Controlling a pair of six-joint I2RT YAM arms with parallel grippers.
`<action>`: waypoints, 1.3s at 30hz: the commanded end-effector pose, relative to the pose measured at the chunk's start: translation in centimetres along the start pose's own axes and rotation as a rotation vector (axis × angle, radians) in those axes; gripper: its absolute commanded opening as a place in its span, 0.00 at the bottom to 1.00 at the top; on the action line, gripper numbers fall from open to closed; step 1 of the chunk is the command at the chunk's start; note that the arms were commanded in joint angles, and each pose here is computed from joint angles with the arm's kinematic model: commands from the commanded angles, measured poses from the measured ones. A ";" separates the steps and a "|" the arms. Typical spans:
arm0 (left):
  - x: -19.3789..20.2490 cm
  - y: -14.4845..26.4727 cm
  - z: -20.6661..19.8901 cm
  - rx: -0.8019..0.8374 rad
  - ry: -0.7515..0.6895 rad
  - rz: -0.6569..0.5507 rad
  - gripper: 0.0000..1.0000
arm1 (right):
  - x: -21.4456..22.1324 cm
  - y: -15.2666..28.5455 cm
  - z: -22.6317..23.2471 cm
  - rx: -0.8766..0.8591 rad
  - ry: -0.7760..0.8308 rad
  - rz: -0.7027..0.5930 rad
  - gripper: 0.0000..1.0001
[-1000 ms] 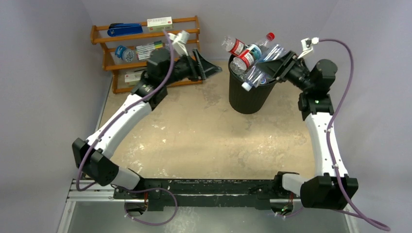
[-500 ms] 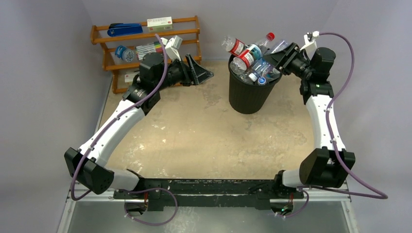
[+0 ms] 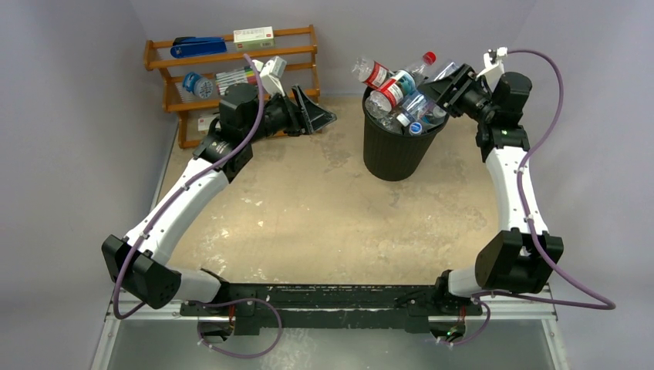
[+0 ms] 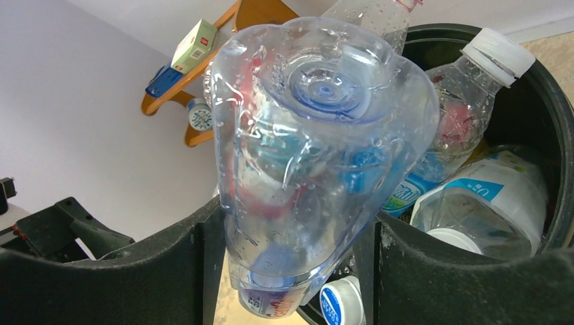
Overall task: Put the plastic bottles in the bin
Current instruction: Place the plastic bottle in the trash bin.
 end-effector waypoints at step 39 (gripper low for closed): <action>-1.6 1.2 -1.3 0.037 -0.043 -0.059 0.62 | -1.7 3.7 0.7 0.105 0.152 -0.065 0.66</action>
Point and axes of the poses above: each gripper's point midway between its finger pads, its own y axis back along the fingers, its own z axis along the line the jaws close on, x = y × z, the point moved 2 cm from there along y, back along the fingers, and after that the axes turned 9 degrees about y, right-handed, at the moved point
